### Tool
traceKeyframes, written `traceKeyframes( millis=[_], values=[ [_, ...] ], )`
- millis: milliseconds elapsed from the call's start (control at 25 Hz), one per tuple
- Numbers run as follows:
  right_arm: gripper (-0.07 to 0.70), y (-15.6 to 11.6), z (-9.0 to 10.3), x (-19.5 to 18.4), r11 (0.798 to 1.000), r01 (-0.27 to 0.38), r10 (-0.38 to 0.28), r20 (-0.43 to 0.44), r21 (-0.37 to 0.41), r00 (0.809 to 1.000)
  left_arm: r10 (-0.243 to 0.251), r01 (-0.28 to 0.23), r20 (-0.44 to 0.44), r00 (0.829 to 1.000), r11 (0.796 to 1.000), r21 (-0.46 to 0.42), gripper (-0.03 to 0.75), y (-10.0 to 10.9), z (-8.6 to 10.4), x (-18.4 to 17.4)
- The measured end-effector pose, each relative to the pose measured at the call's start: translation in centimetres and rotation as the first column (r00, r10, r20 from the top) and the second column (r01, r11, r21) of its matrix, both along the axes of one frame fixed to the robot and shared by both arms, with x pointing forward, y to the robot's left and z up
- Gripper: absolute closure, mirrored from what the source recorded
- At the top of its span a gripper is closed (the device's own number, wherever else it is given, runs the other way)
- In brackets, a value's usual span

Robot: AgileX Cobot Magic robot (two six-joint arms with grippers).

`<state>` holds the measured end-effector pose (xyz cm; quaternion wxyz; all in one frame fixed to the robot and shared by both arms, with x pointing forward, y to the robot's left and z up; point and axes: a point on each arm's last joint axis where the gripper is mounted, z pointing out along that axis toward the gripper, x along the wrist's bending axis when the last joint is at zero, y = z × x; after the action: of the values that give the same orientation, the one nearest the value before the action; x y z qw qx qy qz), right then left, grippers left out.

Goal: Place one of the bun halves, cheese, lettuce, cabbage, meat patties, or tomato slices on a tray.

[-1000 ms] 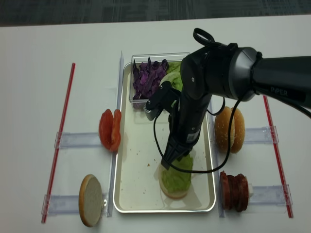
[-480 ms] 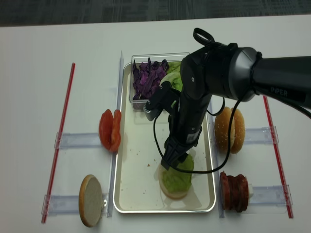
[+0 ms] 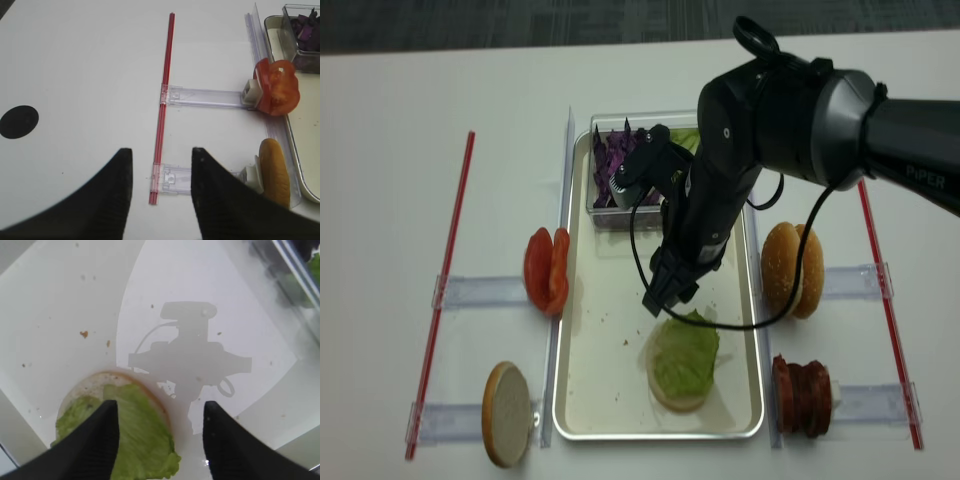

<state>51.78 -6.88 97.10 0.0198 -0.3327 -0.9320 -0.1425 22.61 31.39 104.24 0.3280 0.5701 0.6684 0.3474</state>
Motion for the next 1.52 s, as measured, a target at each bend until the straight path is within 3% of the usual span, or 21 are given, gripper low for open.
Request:
traceKeyframes(
  millis=[400, 440, 480, 640, 760, 800, 840, 960, 1000, 1120, 1320, 1440, 1520],
  values=[
    [0.216, -3.1, 1.5, 3.8, 0.989, 0.137, -0.14, 0.064, 0.05, 0.988, 0.0, 0.0, 0.0, 1.0, 1.0, 0.0, 0.445, 0.0, 0.0, 0.0],
    [0.216, -4.3, 1.6, 4.7, 0.98, 0.19, -0.194, 0.074, 0.06, 0.978, 0.0, 0.0, 0.0, 1.0, 1.0, 0.0, 0.445, 0.0, 0.0, 0.0],
    [0.216, -4.3, 1.6, 4.7, 0.98, 0.19, -0.194, 0.074, 0.06, 0.978, 0.0, 0.0, 0.0, 1.0, 1.0, 0.0, 0.445, 0.0, 0.0, 0.0],
    [0.216, -7.1, 1.7, 6.4, 0.955, 0.288, -0.294, 0.089, 0.075, 0.952, 0.0, 0.0, 0.0, 1.0, 1.0, 0.0, 0.445, 0.0, 0.0, 0.0],
    [0.216, -9.3, 1.8, 7.6, 0.927, 0.363, -0.371, 0.103, 0.09, 0.923, 0.0, 0.0, 0.0, 1.0, 1.0, 0.0, 0.445, 0.0, 0.0, 0.0],
    [0.216, -10.8, 1.8, 8.3, 0.907, 0.411, -0.42, 0.11, 0.098, 0.901, 0.0, 0.0, 0.0, 1.0, 1.0, 0.0, 0.445, 0.0, 0.0, 0.0],
    [0.216, -10.8, 1.8, 8.3, 0.907, 0.411, -0.42, 0.11, 0.098, 0.901, 0.0, 0.0, 0.0, 1.0, 1.0, 0.0, 0.445, 0.0, 0.0, 0.0],
    [0.216, -12.6, 1.9, 8.9, 0.874, 0.475, -0.485, 0.109, 0.105, 0.868, 0.0, 0.0, 0.0, 1.0, 1.0, 0.0, 0.445, 0.0, 0.0, 0.0],
    [0.216, -13.9, 1.9, 9.2, 0.847, 0.521, -0.53, 0.106, 0.104, 0.841, 0.0, 0.0, 0.0, 1.0, 1.0, 0.0, 0.445, 0.0, 0.0, 0.0],
    [0.216, -15.6, 1.8, 9.6, 0.803, 0.587, -0.595, 0.103, 0.1, 0.797, 0.0, 0.0, 0.0, 1.0, 1.0, 0.0, 0.445, 0.0, 0.0, 0.0],
    [0.216, -18.5, 1.8, 10.0, 0.712, 0.697, -0.702, 0.092, 0.085, 0.706, 0.0, 0.0, 0.0, 1.0, 1.0, 0.0, 0.445, 0.0, 0.0, 0.0],
    [0.216, -20.5, 1.6, 10.0, 0.676, 0.735, -0.736, 0.093, 0.047, 0.671, 0.0, 0.0, 0.0, 1.0, 1.0, 0.0, 0.445, 0.0, 0.0, 0.0],
    [0.216, -21.3, 1.6, 9.9, 0.665, 0.746, -0.745, 0.094, 0.031, 0.66, 0.0, 0.0, 0.0, 1.0, 1.0, 0.0, 0.445, 0.0, 0.0, 0.0]
  ],
)
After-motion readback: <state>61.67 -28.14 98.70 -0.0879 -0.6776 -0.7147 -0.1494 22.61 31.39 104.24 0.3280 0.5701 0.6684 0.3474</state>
